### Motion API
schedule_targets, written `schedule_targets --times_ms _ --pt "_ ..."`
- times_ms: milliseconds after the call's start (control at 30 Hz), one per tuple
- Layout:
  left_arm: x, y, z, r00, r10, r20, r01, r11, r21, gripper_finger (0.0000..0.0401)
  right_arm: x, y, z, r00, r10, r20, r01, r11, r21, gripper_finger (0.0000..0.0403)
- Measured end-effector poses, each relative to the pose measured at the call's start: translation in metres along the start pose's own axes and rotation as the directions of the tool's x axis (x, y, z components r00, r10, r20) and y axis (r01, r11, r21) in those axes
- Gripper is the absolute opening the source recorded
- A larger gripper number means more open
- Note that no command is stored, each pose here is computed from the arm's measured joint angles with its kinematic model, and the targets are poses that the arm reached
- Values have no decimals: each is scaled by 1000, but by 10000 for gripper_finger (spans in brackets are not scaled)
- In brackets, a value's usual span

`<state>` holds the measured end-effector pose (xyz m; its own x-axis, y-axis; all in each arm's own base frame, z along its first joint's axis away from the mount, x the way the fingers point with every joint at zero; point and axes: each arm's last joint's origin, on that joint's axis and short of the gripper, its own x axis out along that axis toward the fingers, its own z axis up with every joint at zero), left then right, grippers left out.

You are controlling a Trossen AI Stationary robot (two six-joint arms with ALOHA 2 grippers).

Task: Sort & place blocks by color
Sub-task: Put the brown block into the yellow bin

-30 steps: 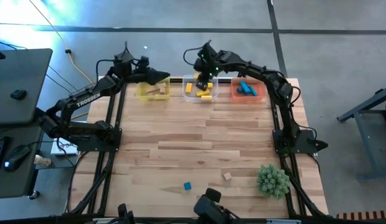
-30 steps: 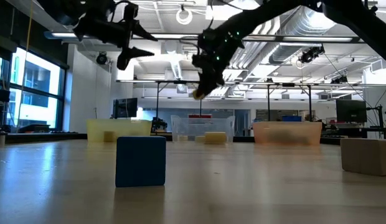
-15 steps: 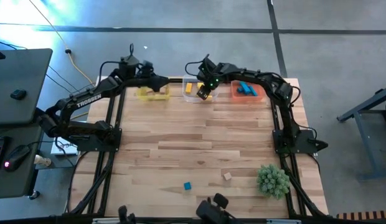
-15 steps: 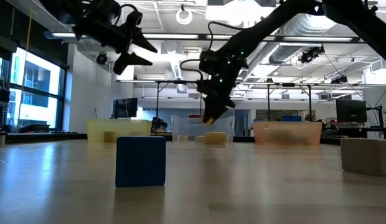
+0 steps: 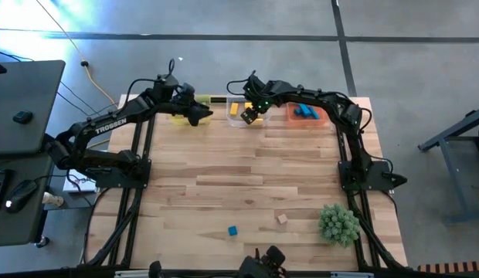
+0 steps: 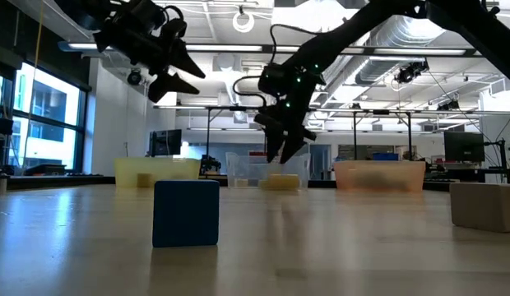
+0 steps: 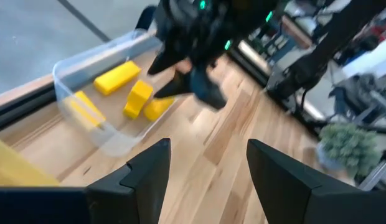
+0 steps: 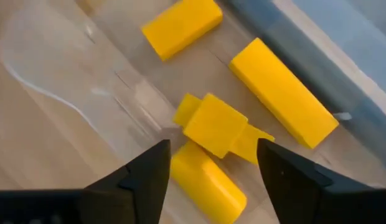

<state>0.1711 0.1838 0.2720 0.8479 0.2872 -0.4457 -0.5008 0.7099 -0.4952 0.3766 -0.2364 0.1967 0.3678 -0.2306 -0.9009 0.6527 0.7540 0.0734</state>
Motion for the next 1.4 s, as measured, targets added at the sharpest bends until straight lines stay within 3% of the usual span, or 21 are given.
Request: schedule_targets --times_ms 167,467,700,967,1200,1400 --pt "0 2 -8 997 22 -73 -19 999 48 202 -21 11 10 1000 3 -15 -1 998 68 230" --pt "-1 4 -14 991 37 -129 -22 993 114 202 -65 65 16 998 41 -45 -40 999 19 231" --pt "-1 4 -14 990 38 -135 -18 989 147 202 -74 121 -15 987 41 -155 -55 994 -91 231" --pt "0 2 -15 990 31 -140 -8 988 157 202 -83 167 -58 962 -66 -264 17 983 -184 231" --pt "5 -10 -20 986 -7 -168 29 991 131 202 -94 189 -86 931 -134 -339 26 952 -305 231" --pt "10 -20 -24 981 -30 -190 52 992 113 202 -104 197 -107 888 -277 -367 85 884 -460 231"
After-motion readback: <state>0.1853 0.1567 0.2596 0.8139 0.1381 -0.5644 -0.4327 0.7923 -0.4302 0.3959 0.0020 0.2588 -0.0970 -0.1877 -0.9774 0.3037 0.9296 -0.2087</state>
